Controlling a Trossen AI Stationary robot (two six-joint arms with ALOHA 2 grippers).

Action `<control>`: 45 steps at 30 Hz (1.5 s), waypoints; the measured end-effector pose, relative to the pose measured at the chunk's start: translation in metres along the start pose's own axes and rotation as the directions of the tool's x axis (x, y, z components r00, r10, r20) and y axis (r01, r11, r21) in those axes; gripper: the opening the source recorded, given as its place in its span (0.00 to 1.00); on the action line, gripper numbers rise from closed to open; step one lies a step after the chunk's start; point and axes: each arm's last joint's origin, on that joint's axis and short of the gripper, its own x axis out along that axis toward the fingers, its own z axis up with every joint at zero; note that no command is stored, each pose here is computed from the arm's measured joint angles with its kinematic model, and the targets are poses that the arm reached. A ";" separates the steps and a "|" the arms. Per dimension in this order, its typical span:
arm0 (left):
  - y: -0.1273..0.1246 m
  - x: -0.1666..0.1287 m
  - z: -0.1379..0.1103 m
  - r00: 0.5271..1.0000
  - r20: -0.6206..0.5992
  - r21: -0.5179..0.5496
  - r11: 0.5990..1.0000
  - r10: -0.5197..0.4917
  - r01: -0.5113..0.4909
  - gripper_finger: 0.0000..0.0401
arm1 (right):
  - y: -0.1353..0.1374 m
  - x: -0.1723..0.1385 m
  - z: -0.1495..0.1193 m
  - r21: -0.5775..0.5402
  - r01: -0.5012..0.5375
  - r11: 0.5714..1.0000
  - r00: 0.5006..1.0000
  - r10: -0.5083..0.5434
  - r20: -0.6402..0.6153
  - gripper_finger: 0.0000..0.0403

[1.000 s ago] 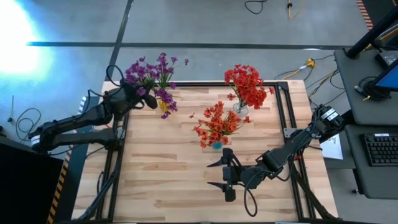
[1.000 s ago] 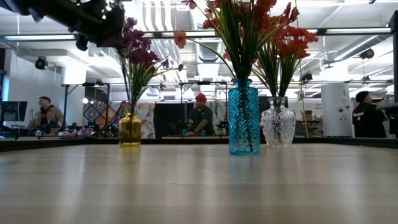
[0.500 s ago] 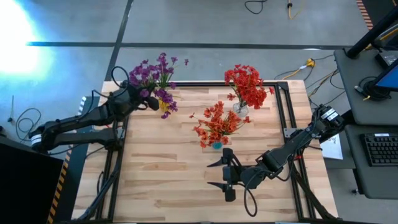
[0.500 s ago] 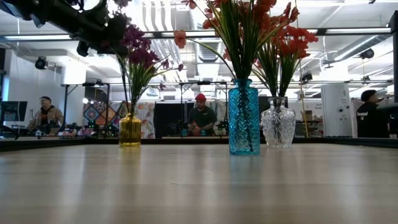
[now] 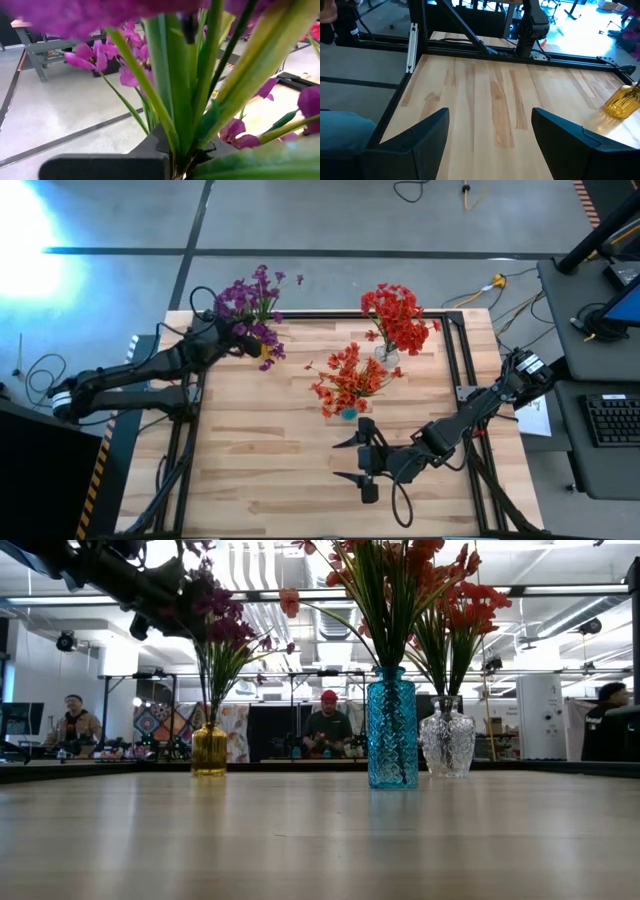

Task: Sort flowers into vase by color
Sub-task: Put the violet flowers into the yellow vase

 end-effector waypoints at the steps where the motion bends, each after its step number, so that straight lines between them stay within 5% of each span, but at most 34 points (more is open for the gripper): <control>1: 0.000 0.001 -0.001 1.000 -0.004 -0.004 1.000 0.001 -0.001 0.00 | 0.000 0.000 0.000 0.001 0.000 1.000 1.000 0.000 0.000 0.68; 37: -0.013 0.030 -0.034 0.993 -0.102 0.000 0.999 0.053 -0.054 0.00 | 0.002 0.005 -0.005 0.001 0.004 1.000 1.000 -0.004 -0.015 0.68; 45: -0.012 0.027 -0.031 0.996 -0.085 -0.016 0.999 0.036 -0.038 0.11 | 0.002 0.005 -0.005 0.001 0.004 1.000 1.000 -0.004 -0.015 0.68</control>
